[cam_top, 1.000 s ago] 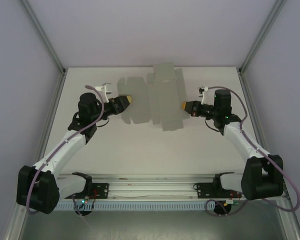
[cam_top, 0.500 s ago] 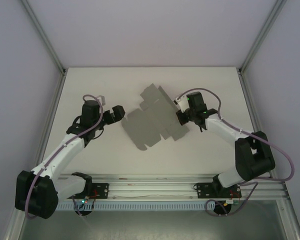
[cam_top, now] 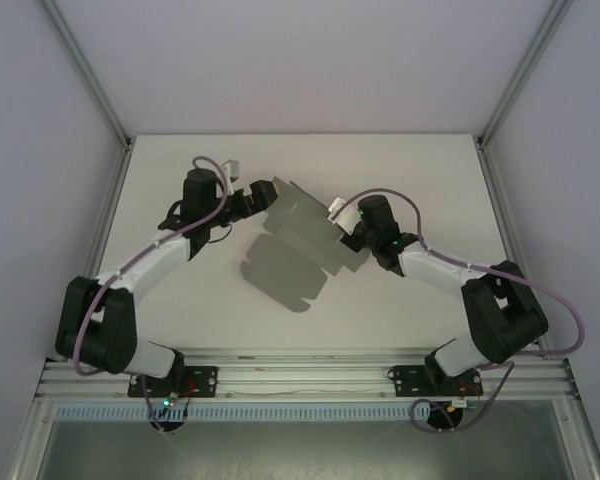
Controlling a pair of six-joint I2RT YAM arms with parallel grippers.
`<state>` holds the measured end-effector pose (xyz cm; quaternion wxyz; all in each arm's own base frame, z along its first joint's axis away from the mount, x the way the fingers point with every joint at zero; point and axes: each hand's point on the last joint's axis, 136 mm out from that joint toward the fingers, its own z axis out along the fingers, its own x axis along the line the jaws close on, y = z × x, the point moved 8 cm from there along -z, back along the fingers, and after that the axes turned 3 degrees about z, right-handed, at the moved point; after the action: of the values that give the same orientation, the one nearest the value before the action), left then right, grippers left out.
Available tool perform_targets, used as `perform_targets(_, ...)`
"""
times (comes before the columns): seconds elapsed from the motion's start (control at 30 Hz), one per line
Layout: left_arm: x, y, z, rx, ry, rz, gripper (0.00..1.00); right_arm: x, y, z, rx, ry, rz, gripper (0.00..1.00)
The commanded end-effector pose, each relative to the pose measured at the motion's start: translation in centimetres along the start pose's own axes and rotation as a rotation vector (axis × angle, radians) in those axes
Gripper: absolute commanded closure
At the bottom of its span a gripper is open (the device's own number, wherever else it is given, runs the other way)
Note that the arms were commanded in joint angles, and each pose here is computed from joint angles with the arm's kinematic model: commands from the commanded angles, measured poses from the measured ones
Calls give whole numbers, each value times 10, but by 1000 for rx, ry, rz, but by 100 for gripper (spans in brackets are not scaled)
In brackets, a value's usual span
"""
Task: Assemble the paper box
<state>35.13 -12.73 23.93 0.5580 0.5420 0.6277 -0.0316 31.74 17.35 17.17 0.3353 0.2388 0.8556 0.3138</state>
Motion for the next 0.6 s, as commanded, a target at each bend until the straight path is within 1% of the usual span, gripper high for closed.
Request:
perform_targets(0.0,-14,14,18,8,-139,16,0,-1,4,-1,-30,-12,-27,100)
perform_targets(0.07,-11,16,31,30,-170,9,0,0,4,1,-19,4,-29,100)
perform_targets(0.17,-3,17,49,73,-179,5,0,1,4,4,-32,8,-31,100)
perform_targets(0.4,28,15,92,156,-123,-12,0,3,11,10,-67,52,-42,100)
perform_targets(0.47,32,15,99,167,-129,-20,0,3,12,11,-81,48,-48,100)
perform_targets(0.5,39,12,105,186,-125,-40,0,3,12,12,-78,49,-53,100)
perform_targets(0.57,39,12,108,197,-153,-42,1,3,8,15,-44,44,-71,100)
